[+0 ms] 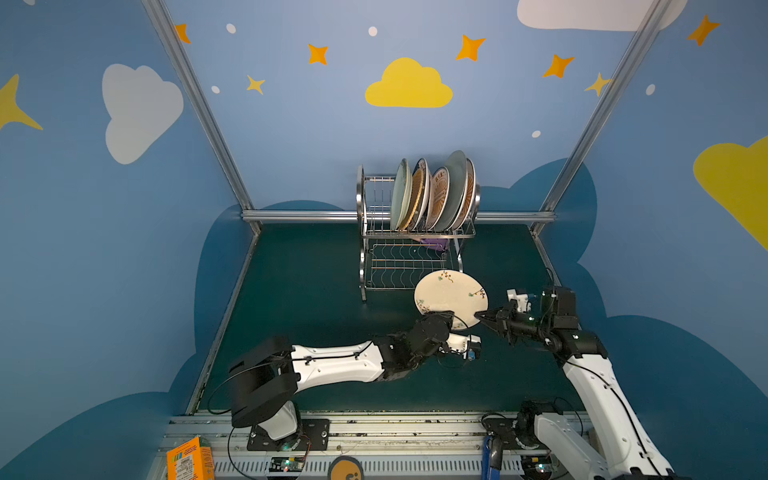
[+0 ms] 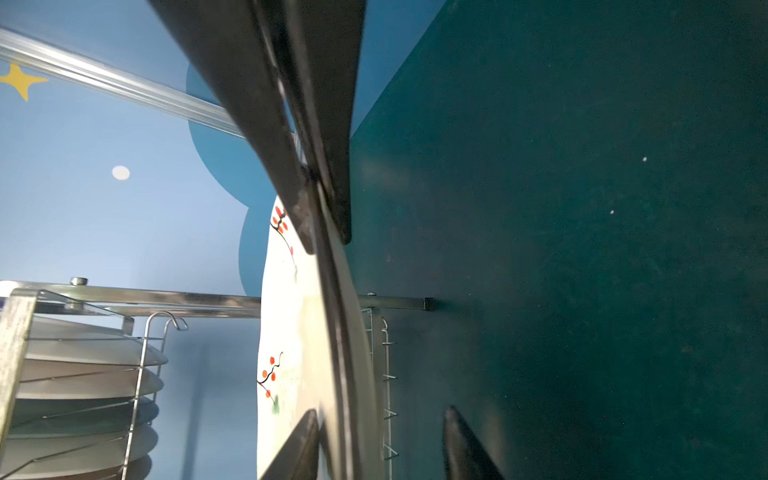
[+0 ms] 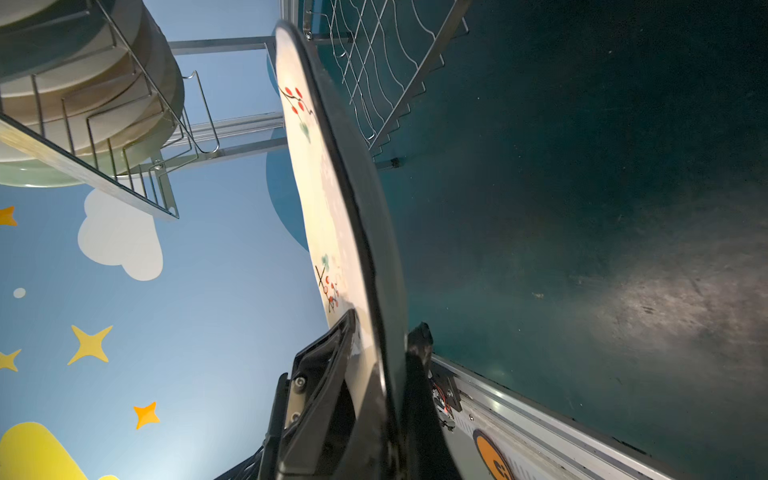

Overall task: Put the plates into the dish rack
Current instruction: 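Grasp the white plate's rim with the left gripper beside the right gripper, then lift the white plate to the rack's top tier with left gripper while right releases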

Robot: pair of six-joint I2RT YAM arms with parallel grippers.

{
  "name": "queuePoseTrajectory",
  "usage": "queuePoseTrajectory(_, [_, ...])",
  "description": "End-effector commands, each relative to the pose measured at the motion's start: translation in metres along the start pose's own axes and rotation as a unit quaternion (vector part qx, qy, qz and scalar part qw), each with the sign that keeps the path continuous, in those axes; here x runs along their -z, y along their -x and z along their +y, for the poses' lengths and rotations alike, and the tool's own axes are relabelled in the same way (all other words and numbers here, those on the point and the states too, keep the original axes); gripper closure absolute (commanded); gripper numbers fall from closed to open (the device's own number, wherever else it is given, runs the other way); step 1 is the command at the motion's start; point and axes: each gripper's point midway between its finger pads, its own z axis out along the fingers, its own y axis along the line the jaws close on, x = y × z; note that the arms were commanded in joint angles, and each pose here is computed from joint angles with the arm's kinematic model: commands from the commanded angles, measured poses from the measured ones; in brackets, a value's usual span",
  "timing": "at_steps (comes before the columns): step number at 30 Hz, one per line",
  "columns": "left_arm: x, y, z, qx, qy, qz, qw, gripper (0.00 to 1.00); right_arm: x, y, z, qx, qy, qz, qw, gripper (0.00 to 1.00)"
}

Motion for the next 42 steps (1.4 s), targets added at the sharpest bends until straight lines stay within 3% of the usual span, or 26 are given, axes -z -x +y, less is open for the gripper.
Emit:
queuePoseTrajectory(1, [-0.008, 0.007, 0.020, -0.025, 0.057, 0.011, 0.998, 0.63, 0.009, -0.003, 0.043, 0.065, 0.058, 0.005, 0.996, 1.00])
queuePoseTrajectory(9, [-0.014, 0.014, 0.022, -0.047, 0.088, 0.022, 0.995, 0.96, 0.007, -0.007, 0.046, 0.074, 0.057, 0.012, 0.996, 1.00])
queuePoseTrajectory(13, [-0.003, 0.020, 0.025, -0.040, 0.092, 0.014, 0.995, 0.96, 0.009, -0.006, 0.049, 0.090, 0.049, 0.003, 0.995, 1.00])
queuePoseTrajectory(14, [0.001, 0.022, 0.025, -0.037, 0.091, 0.010, 0.995, 0.96, 0.009, -0.005, 0.050, 0.096, 0.048, 0.000, 0.994, 0.91])
queuePoseTrajectory(17, [0.015, 0.023, 0.027, -0.023, 0.081, 0.004, 0.996, 0.96, 0.008, 0.001, 0.052, 0.116, 0.039, -0.014, 0.992, 0.49])
queuePoseTrajectory(19, [0.027, 0.022, 0.027, -0.010, 0.069, 0.000, 0.998, 0.96, 0.006, 0.008, 0.059, 0.128, 0.042, -0.023, 0.991, 0.34])
queuePoseTrajectory(24, [0.068, 0.013, 0.025, 0.051, 0.033, -0.011, 0.998, 0.96, 0.012, 0.032, 0.087, 0.173, 0.040, -0.068, 0.982, 0.16])
queuePoseTrajectory(27, [0.104, 0.009, 0.026, 0.128, -0.011, -0.029, 0.991, 0.96, 0.015, 0.042, 0.107, 0.199, 0.047, -0.084, 0.975, 0.12])
queuePoseTrajectory(30, [0.147, 0.012, 0.044, 0.234, -0.033, -0.075, 0.969, 0.96, 0.017, 0.047, 0.120, 0.219, 0.053, -0.093, 0.970, 0.12])
queuePoseTrajectory(33, [0.187, 0.011, 0.082, 0.350, 0.000, -0.128, 0.928, 0.96, 0.020, 0.050, 0.126, 0.242, 0.055, -0.105, 0.963, 0.12])
queuePoseTrajectory(36, [0.222, 0.008, 0.131, 0.444, 0.056, -0.176, 0.877, 0.96, 0.021, 0.048, 0.128, 0.276, 0.065, -0.116, 0.952, 0.12])
queuePoseTrajectory(42, [0.257, -0.008, 0.228, 0.578, 0.170, -0.186, 0.776, 0.96, 0.007, 0.033, 0.125, 0.315, 0.104, -0.098, 0.938, 0.12])
